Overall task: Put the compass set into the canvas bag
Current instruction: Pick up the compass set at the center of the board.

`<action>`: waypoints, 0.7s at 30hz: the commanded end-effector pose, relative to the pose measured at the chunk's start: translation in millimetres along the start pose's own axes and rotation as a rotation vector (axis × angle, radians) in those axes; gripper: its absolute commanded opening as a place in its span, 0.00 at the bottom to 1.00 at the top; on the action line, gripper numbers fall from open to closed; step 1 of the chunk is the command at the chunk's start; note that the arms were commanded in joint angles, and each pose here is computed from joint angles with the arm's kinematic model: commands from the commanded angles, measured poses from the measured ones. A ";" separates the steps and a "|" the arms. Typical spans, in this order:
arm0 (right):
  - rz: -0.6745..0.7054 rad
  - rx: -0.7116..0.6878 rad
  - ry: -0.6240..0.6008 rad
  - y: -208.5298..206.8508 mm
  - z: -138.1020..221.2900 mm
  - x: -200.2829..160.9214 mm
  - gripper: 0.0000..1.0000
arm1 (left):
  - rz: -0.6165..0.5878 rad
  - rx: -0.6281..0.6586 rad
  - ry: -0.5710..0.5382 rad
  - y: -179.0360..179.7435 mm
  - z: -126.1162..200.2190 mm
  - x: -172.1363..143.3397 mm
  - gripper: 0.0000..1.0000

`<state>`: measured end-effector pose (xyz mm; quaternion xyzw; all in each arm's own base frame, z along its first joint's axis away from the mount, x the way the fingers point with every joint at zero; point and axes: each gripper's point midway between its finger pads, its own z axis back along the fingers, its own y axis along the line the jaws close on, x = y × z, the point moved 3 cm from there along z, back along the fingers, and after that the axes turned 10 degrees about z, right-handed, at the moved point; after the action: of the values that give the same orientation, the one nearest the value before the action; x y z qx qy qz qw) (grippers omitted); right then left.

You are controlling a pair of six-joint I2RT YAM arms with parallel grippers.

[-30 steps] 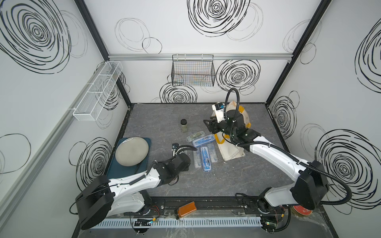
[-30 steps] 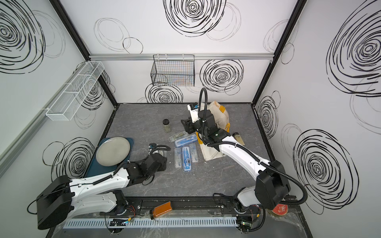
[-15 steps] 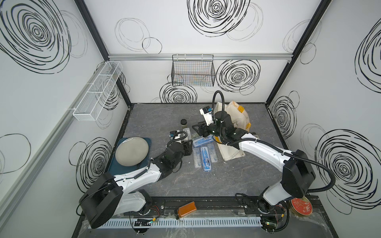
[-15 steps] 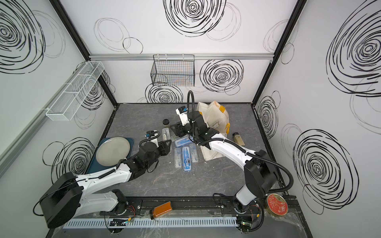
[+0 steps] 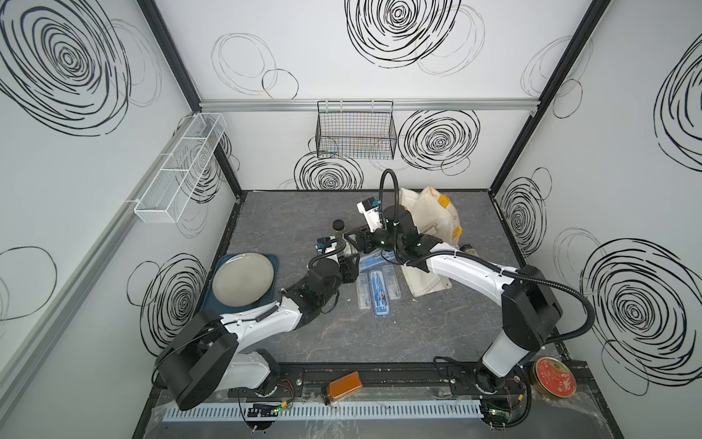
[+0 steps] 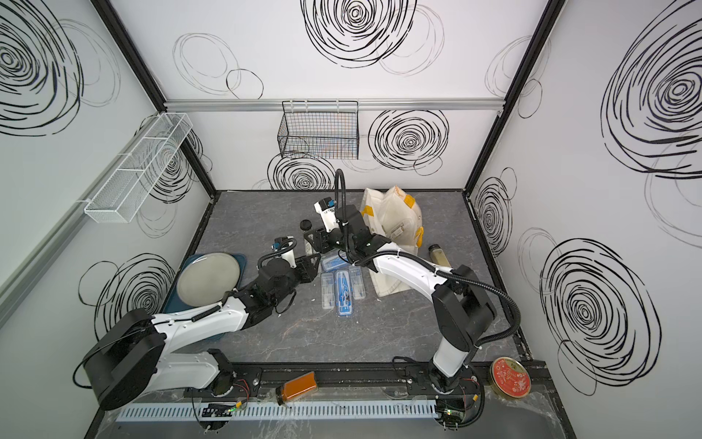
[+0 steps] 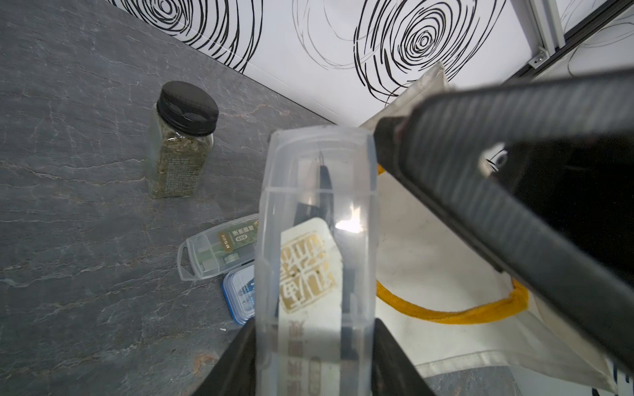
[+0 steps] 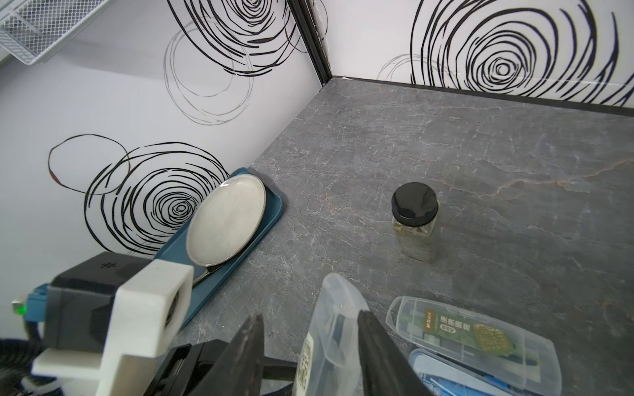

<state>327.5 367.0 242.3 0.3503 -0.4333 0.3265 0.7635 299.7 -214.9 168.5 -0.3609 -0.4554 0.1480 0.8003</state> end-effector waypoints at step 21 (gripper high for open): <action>-0.050 -0.016 0.010 -1.6 -10.7 -6.3 0.27 | 0.027 -0.152 -0.062 -30.9 3.1 18.6 0.47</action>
<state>334.8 366.9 233.2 0.3322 -0.4322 0.3034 0.7816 300.9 -221.9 183.2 -0.3935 -0.4653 0.1389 0.7807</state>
